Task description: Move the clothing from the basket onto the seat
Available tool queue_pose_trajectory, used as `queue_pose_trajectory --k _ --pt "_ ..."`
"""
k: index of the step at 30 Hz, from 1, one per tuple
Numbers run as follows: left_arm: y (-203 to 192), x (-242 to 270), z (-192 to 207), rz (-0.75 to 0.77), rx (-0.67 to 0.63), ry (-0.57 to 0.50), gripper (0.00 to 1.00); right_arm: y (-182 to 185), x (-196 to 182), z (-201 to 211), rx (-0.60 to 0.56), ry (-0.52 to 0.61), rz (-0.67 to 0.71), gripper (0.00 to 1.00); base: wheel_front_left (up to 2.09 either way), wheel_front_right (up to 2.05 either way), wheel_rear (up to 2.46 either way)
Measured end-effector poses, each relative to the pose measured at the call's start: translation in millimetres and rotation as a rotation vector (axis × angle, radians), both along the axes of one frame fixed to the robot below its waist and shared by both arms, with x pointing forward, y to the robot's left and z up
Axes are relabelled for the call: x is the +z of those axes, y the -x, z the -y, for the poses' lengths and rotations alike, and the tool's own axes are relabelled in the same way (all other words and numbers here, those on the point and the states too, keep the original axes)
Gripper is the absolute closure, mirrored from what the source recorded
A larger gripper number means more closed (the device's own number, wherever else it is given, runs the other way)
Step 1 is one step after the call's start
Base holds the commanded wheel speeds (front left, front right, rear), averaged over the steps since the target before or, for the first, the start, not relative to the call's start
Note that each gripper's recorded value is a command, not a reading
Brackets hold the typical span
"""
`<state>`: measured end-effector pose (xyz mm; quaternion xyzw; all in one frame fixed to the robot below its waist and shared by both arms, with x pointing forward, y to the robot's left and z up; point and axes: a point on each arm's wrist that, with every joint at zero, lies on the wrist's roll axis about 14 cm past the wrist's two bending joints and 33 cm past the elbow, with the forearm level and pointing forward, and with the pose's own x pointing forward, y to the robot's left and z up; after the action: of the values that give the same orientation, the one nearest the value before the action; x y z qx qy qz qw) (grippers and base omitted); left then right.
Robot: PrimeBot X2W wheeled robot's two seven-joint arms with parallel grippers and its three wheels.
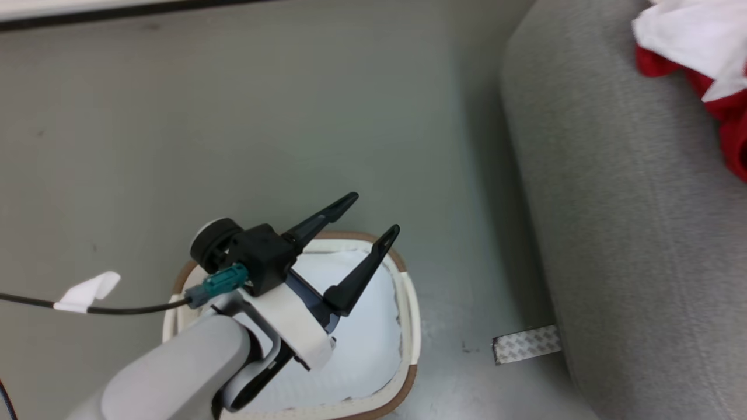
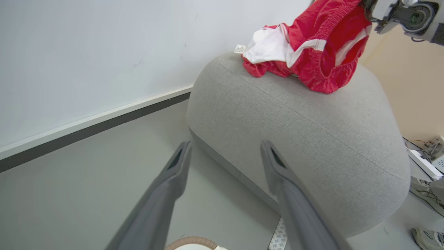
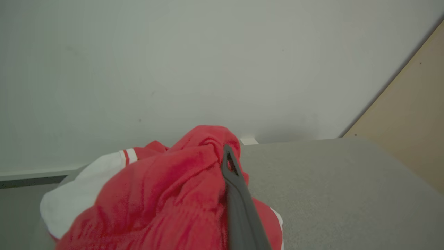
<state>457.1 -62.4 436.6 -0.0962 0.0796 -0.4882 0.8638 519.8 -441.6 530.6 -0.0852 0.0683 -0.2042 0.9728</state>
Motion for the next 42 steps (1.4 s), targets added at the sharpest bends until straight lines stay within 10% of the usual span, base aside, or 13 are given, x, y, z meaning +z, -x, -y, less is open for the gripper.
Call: queue_pose_trajectory --k 3,5,6,7,23,32,42 --pt "-7.4 -9.9 -12.4 -0.017 0.037 -0.008 0.00 4.1 -62.5 3.6 -0.028 -0.014 -0.224 0.95 0.00 0.00 0.00" --pt "-9.6 -15.0 -18.9 -0.027 0.057 -0.017 0.00 9.1 -93.4 1.2 -0.038 -0.038 -0.335 0.67 0.00 0.00 0.00" --pt "-10.2 -16.5 -21.4 -0.029 0.064 -0.019 0.00 10.1 -102.6 -1.3 -0.038 -0.049 -0.363 0.44 0.00 0.00 0.00" --pt "-11.0 -16.8 -23.2 -0.031 0.070 -0.022 0.00 11.0 -108.3 -4.3 -0.034 -0.056 -0.386 0.00 0.00 0.00 0.00" --pt "7.7 36.9 -51.8 0.009 0.254 -0.005 0.00 81.0 -51.8 -48.2 0.197 0.023 -0.522 0.00 0.00 0.00 0.00" --pt "12.6 106.8 -135.5 0.118 0.580 0.070 0.00 105.7 75.5 -113.1 0.397 -0.007 -0.028 0.00 0.00 0.00 0.00" --pt "55.8 131.0 -248.8 0.201 0.948 0.091 0.00 131.7 85.1 -198.5 0.487 -0.210 0.349 0.00 0.00 0.00 0.00"
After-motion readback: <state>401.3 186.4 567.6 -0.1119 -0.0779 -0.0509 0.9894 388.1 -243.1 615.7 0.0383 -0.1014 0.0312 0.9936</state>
